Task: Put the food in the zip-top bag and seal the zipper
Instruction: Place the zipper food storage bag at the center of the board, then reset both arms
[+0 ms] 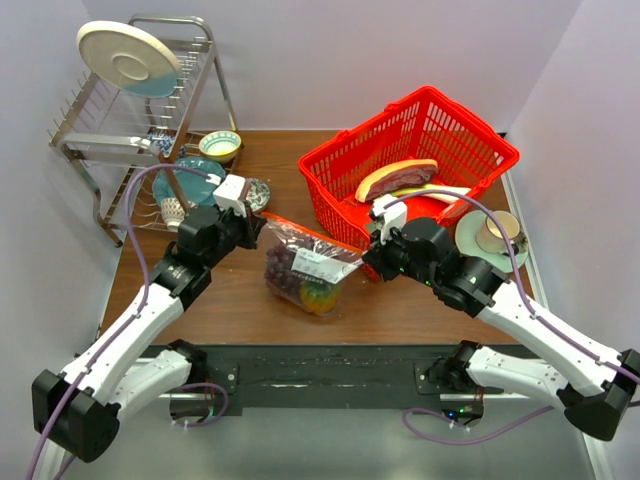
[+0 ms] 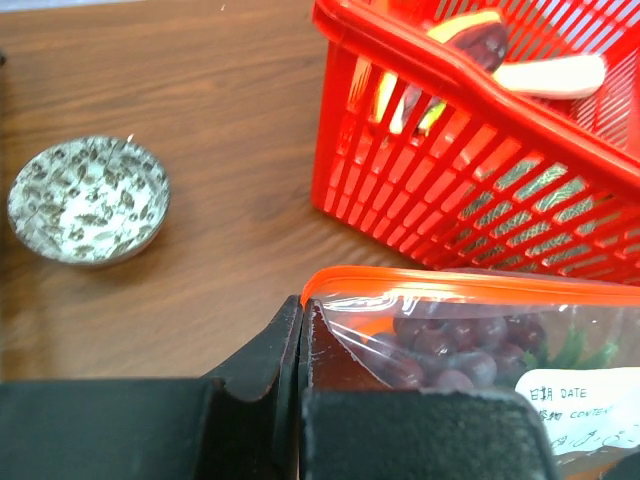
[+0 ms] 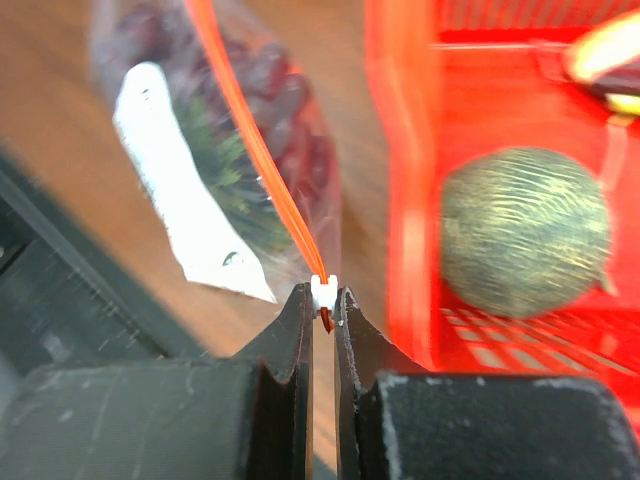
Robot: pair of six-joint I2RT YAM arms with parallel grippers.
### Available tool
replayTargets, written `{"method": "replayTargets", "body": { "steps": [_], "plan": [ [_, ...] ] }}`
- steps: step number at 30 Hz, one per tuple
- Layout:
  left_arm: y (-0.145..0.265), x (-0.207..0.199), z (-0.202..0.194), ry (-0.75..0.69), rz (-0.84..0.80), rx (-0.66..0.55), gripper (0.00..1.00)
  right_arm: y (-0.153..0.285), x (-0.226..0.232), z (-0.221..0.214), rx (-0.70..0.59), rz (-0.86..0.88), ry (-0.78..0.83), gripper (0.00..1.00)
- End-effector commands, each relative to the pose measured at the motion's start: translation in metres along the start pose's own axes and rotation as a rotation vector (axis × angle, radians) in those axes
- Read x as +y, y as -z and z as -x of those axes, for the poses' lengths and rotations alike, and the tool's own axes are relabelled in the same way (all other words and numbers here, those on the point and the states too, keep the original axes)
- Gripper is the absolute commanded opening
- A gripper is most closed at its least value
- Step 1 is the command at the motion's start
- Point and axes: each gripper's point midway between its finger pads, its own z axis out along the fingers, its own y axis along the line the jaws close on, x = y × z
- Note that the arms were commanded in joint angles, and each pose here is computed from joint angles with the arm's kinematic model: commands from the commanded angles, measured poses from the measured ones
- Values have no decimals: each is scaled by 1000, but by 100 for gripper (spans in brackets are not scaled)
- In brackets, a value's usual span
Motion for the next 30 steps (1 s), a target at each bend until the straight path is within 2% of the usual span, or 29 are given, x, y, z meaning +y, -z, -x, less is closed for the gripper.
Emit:
{"method": "replayTargets", "body": {
  "steps": [1, 5, 6, 8, 9, 10, 12, 13, 16, 17, 19, 22, 24, 26, 29, 30],
  "plan": [
    [-14, 1, 50, 39, 2, -241, 0, 6, -45, 3, -21, -253, -37, 0],
    [-28, 1, 50, 42, -6, -269, 0, 6, -54, 2, -19, -308, -44, 1],
    [-31, 2, 48, 42, -5, -265, 0, 6, -54, 2, -20, -310, -41, 5],
    [-38, 2, 46, 42, -5, -266, 0, 8, -56, 3, -26, -321, -42, 6],
    [-40, 0, 44, 41, -25, -262, 4, 8, -57, 3, -27, -326, -41, 6],
    [-41, -1, 43, 44, -28, -261, 16, 8, -56, 5, -35, -323, -42, 12],
    [-41, -3, 47, 49, -38, -273, 32, 9, -56, 7, -46, -321, -45, 26],
    [-40, -4, 49, 50, -41, -278, 42, 10, -55, 11, -58, -312, -48, 34],
    [-34, -5, 59, 44, -39, -299, 56, 12, -50, 18, -84, -288, -48, 43],
    [-31, -4, 62, 42, -32, -298, 59, 13, -49, 20, -89, -274, -42, 48],
    [-23, -4, 71, 29, -23, -315, 65, 15, -46, 30, -107, -259, -38, 50],
    [-8, 0, 86, 14, 14, -336, 69, 19, -41, 43, -125, -238, -34, 57],
    [5, -1, 96, 10, 19, -347, 74, 21, -35, 50, -134, -209, -32, 69],
    [15, -2, 100, 13, 26, -339, 77, 24, -29, 61, -157, -175, -40, 74],
    [34, -2, 108, 25, 37, -347, 86, 27, -17, 75, -194, -118, -73, 81],
    [45, -5, 113, 42, 27, -364, 97, 28, -13, 80, -217, -97, -86, 84]
  ]
}}
